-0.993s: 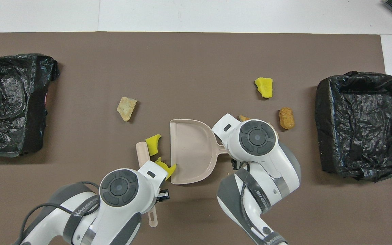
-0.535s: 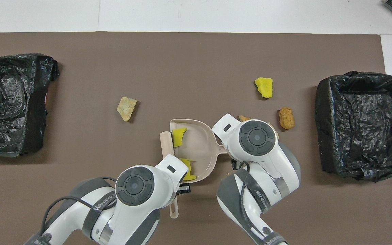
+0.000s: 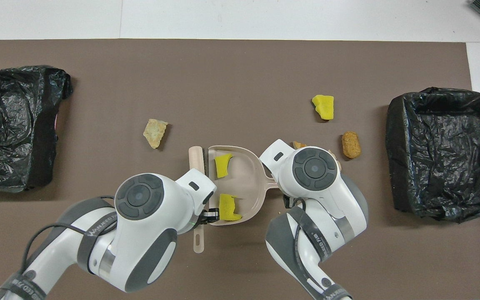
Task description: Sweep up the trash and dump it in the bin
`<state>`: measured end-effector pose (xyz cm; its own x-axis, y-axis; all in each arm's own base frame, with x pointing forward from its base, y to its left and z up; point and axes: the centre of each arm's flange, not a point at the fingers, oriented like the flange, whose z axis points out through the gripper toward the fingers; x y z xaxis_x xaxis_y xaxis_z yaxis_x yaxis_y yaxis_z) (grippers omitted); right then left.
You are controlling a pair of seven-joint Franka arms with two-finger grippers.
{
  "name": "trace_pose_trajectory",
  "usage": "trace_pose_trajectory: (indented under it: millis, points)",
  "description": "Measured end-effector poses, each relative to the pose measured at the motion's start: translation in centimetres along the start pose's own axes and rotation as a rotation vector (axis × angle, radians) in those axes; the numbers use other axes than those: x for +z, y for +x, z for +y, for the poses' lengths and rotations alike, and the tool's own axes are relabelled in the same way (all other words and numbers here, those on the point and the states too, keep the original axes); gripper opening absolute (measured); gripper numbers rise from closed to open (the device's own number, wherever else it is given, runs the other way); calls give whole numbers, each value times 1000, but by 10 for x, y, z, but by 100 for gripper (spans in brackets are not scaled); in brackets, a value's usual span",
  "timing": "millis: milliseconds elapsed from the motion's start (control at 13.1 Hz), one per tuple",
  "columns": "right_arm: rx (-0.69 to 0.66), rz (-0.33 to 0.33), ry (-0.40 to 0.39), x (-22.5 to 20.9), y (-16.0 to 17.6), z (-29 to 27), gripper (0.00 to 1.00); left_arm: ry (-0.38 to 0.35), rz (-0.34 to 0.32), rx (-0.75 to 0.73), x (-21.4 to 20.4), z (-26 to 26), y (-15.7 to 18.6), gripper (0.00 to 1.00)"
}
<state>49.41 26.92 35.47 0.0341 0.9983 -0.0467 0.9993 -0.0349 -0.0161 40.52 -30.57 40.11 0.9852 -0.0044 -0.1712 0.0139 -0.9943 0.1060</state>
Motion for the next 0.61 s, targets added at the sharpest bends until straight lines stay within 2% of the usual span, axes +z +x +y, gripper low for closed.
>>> trace_pose_trajectory:
  millis: [153, 459, 611]
  points:
    - [6, 0, 1, 0, 0, 0, 31, 64, 48, 24, -13, -29, 25, 27]
    - [15, -1, 1, 0, 0, 0, 31, 70, 92, 80, -39, -99, 98, 27]
    - [25, -1, 2, 0, 1, -1, 31, 91, 100, 165, -46, -141, 126, 27]
